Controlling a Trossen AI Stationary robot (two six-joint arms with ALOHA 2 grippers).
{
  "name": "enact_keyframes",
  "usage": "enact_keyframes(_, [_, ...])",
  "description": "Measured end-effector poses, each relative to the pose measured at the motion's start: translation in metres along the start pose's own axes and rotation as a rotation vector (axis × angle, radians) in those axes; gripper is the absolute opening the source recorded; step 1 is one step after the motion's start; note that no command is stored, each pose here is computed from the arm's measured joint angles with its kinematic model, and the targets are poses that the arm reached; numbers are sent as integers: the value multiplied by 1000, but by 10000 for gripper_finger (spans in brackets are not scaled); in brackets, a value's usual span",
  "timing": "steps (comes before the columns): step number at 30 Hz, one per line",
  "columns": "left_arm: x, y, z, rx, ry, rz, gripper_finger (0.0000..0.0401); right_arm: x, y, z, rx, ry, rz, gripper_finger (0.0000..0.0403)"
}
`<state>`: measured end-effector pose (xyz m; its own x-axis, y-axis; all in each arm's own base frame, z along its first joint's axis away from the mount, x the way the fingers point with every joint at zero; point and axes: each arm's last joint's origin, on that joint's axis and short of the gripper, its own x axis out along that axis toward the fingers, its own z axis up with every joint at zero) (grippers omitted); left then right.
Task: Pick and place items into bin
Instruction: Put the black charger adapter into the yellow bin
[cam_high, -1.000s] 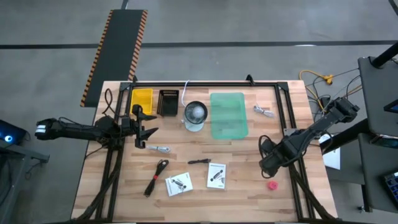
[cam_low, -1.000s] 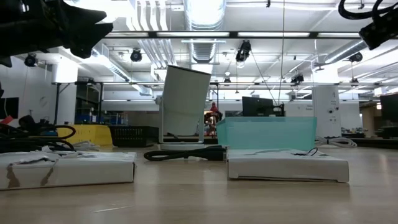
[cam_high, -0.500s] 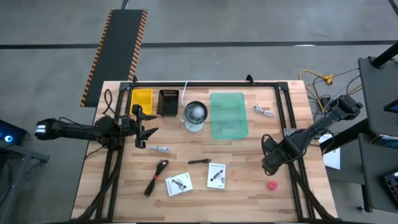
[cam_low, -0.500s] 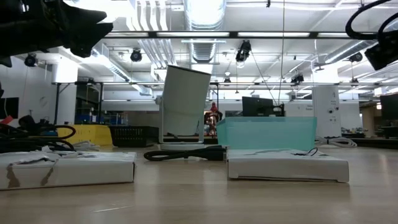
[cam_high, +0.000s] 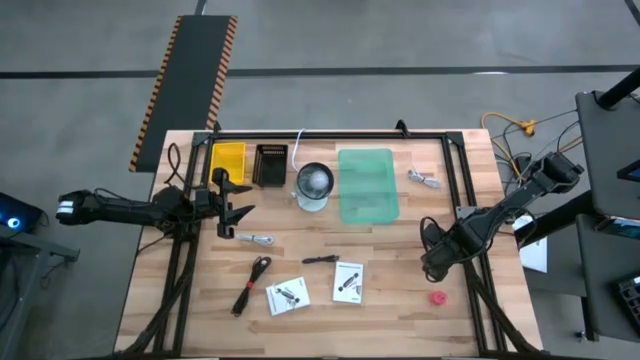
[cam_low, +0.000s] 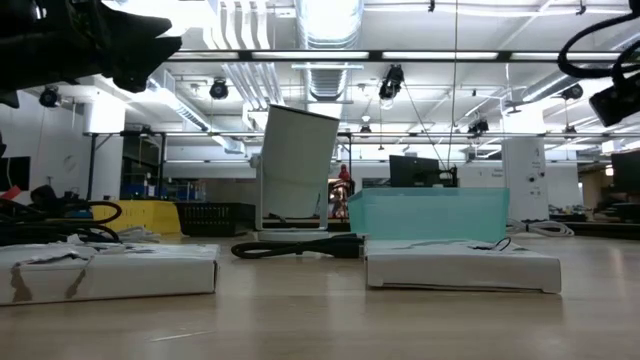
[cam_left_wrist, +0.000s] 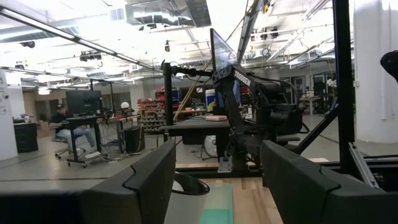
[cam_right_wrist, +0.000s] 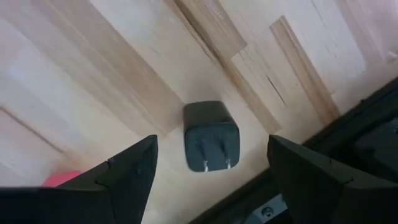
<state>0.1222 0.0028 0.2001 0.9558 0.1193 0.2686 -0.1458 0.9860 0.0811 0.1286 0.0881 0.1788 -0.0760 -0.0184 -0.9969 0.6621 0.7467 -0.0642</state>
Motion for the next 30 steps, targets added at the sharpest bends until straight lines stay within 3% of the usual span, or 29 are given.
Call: enact_keyframes(30, [0,0,0,0,0,0,219,26,-4,-2,-43,44,39,263])
